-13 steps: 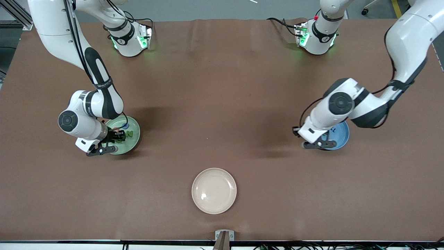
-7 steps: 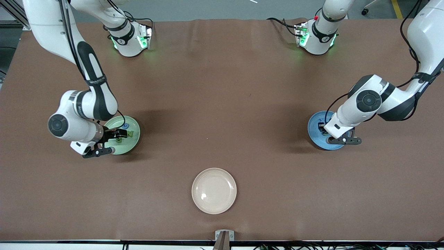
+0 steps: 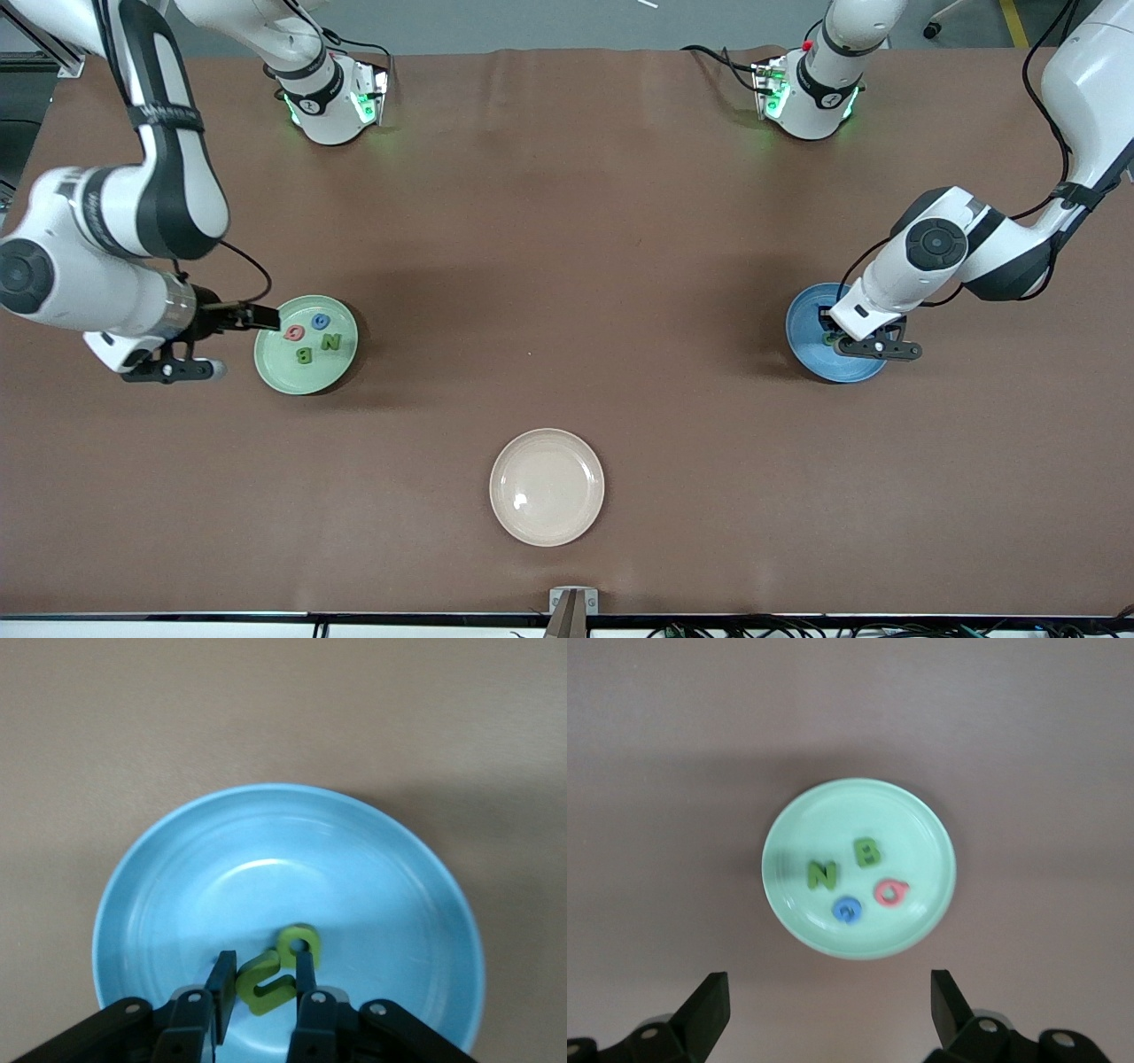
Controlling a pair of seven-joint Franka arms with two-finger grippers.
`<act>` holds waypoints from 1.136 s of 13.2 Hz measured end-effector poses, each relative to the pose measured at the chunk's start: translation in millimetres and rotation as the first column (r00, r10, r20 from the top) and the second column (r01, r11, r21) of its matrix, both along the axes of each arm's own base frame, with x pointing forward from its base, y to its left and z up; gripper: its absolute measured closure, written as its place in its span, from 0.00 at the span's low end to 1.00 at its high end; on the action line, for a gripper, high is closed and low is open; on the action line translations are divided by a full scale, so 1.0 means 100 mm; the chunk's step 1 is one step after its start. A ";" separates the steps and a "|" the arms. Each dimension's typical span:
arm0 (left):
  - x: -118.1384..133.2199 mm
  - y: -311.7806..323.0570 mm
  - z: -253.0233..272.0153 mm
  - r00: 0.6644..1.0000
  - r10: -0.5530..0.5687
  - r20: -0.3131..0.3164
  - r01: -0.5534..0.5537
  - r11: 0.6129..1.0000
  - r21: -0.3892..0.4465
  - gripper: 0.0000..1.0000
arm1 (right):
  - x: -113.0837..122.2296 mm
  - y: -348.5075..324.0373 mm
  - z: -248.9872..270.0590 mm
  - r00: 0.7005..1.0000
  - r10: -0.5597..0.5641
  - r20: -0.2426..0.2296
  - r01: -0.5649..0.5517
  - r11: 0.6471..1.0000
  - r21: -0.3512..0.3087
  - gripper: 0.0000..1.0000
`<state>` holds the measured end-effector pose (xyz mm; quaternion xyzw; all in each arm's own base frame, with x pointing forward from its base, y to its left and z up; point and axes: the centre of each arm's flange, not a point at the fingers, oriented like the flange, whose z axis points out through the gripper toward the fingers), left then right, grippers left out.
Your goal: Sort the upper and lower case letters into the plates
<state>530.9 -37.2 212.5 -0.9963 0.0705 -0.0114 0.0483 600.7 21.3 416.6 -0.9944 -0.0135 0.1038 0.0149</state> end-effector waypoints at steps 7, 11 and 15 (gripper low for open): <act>0.19 0.27 -0.22 0.999 -0.038 0.016 0.038 0.999 0.005 0.69 | 0.04 -0.31 1.19 0.999 -0.033 -0.001 0.033 0.999 -0.027 0.00; 0.27 0.17 -0.28 0.998 -0.054 0.023 0.054 0.998 0.012 0.69 | 0.04 -0.51 1.38 0.998 -0.065 0.018 0.065 0.997 -0.028 0.00; 0.28 0.20 -0.28 0.999 -0.048 0.026 0.048 0.999 0.011 0.44 | 0.08 -0.59 1.63 0.995 -0.077 0.071 0.079 0.996 -0.030 0.00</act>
